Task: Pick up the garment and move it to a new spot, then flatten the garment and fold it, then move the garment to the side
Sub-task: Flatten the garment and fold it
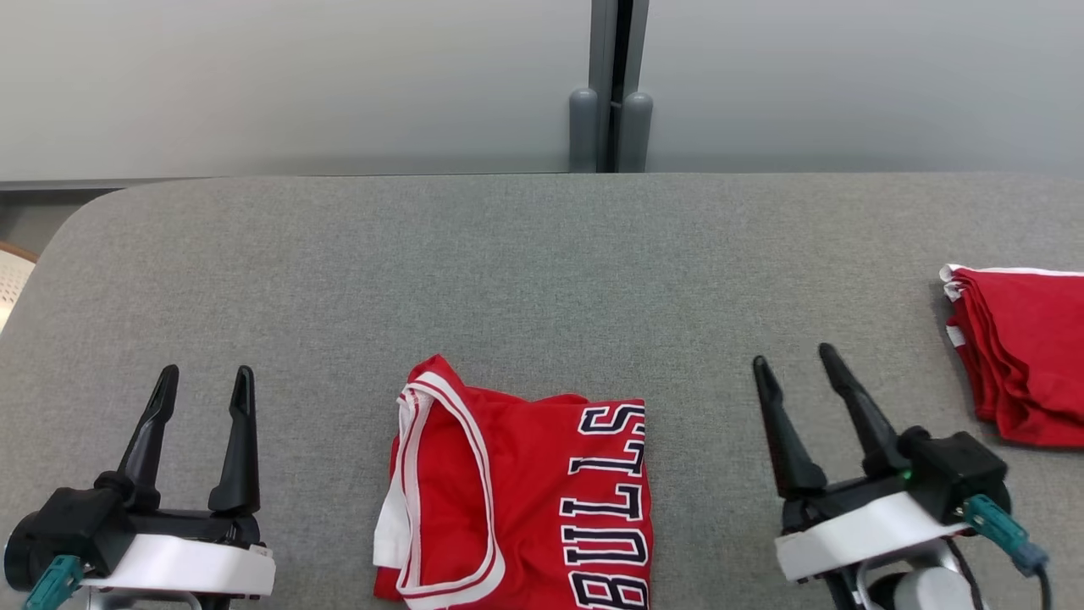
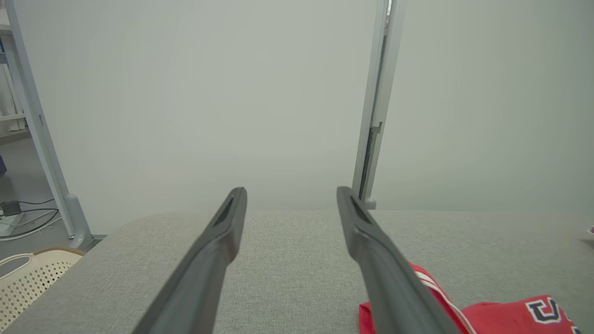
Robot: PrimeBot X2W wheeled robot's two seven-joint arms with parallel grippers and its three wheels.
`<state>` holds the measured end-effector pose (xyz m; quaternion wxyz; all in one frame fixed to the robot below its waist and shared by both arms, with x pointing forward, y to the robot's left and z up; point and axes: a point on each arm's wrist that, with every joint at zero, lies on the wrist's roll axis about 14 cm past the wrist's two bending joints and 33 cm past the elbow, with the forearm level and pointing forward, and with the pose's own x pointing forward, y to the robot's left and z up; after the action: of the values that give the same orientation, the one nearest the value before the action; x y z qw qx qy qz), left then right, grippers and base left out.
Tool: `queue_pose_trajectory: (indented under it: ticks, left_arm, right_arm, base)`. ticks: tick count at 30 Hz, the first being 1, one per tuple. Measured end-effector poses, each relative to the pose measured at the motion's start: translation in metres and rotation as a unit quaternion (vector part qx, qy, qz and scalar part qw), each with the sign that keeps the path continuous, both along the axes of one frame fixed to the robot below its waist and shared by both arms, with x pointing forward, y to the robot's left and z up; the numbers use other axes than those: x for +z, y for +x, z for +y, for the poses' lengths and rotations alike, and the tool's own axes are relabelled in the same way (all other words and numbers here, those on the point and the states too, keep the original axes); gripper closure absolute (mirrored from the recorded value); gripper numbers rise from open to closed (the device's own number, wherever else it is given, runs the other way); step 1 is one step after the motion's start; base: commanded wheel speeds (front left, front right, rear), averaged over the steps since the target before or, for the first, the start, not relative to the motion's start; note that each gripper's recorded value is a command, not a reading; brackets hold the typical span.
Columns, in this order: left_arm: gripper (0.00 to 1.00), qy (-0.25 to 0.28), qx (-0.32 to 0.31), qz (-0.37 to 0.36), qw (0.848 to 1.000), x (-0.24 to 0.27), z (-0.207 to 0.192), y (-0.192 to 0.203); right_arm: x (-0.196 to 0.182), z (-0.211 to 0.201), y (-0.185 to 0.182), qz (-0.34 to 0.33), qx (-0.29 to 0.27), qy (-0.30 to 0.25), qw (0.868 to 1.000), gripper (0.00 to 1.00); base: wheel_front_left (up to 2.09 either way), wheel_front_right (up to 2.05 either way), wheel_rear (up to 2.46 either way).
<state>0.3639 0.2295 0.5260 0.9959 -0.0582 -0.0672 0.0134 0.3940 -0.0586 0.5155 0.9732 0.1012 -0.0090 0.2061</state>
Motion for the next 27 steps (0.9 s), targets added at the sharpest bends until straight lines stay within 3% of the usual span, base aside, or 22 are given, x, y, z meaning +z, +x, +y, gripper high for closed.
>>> queue_pose_trajectory:
  ticks: [10,19,27]
  left_arm:
    - [0.00,0.022,-0.012,0.010,1.000,-0.006,-0.007,-0.020]
    - [0.00,0.034,-0.024,0.026,0.999,-0.013,-0.017,-0.036]
    - [0.00,0.036,-0.026,0.030,0.999,-0.013,-0.019,-0.042]
  right_arm:
    - [0.017,-0.064,-0.027,-0.014,-0.090,-0.033,0.995,0.00]
    - [0.009,-0.083,-0.059,0.013,-0.114,-0.041,0.993,0.00]
    - [0.009,-0.088,-0.067,0.021,-0.120,-0.043,0.992,0.00]
  base:
    - [0.00,0.00,0.00]
    - [0.00,0.00,0.00]
    - [0.00,0.00,0.00]
